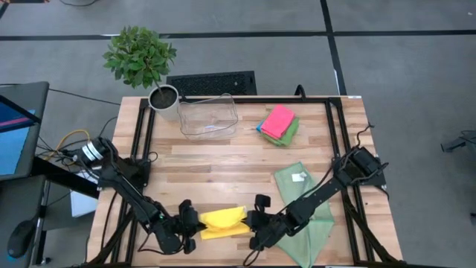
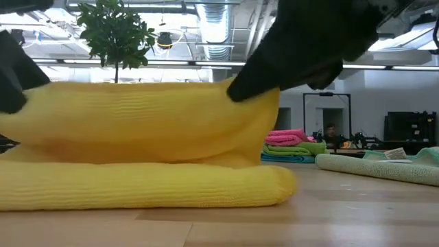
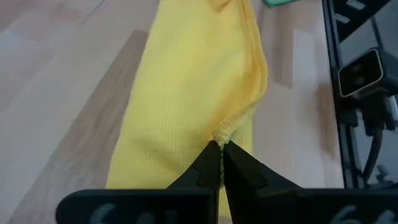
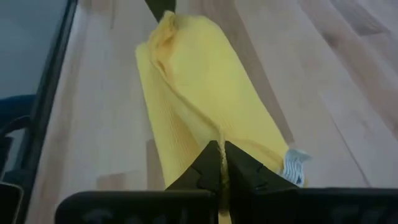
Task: Fold microfiber towels
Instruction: Fold the yellow microfiber cloth
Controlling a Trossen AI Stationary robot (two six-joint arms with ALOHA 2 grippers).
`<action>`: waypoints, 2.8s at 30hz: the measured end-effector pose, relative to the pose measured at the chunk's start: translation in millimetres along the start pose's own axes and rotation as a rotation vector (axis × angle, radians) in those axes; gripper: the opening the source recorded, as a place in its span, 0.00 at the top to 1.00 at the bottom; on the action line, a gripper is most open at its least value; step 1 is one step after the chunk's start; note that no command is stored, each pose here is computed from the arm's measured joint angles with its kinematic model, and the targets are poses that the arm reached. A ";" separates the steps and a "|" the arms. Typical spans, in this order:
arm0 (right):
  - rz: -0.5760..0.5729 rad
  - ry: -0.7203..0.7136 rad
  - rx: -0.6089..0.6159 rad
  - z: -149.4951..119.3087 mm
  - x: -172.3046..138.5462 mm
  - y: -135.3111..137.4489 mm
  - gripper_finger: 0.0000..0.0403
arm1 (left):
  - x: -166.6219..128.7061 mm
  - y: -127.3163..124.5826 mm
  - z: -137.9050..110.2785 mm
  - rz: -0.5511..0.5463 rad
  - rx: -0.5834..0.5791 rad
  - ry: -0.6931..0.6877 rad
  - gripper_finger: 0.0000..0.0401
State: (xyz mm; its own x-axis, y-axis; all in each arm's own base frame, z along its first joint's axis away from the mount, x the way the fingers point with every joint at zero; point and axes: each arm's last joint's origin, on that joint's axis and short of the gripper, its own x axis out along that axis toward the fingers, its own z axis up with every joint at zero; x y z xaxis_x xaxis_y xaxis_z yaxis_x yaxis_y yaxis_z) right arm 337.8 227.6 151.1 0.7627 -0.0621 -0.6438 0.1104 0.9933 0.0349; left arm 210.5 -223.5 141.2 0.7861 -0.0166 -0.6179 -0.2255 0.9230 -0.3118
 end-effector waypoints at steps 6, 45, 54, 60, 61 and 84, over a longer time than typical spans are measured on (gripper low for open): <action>0.015 0.001 0.000 -6.4 -0.2 6.8 0.91 | 0.5 -2.6 -2.4 -0.017 -0.006 -0.005 1.00; -0.033 -0.085 -0.156 20.1 21.2 -23.0 0.60 | -0.2 -8.5 -4.0 -0.136 0.050 0.107 0.74; 0.098 0.048 -0.102 6.4 23.4 -18.4 0.67 | -0.3 -8.5 -4.2 -0.139 0.055 0.112 0.74; 0.095 0.098 -0.097 -10.5 11.8 -0.7 0.71 | -0.2 -8.3 -4.2 -0.137 0.067 0.109 0.74; 0.093 0.107 -0.092 -12.8 10.3 1.0 0.71 | -0.2 -8.3 -4.1 -0.137 0.066 0.108 0.74; 0.092 0.117 -0.052 -5.2 23.0 -20.2 0.73 | -0.2 -8.0 -3.8 -0.130 0.068 0.099 0.74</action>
State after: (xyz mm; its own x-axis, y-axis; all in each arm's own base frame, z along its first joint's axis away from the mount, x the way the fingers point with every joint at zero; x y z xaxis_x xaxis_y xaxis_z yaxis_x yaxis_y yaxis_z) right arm 349.8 206.7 131.7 0.6886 0.0382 -0.7242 0.0080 0.9982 0.0602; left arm 209.9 -232.4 141.0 0.7448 -0.1721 -0.6447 -0.0836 0.9345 -0.3461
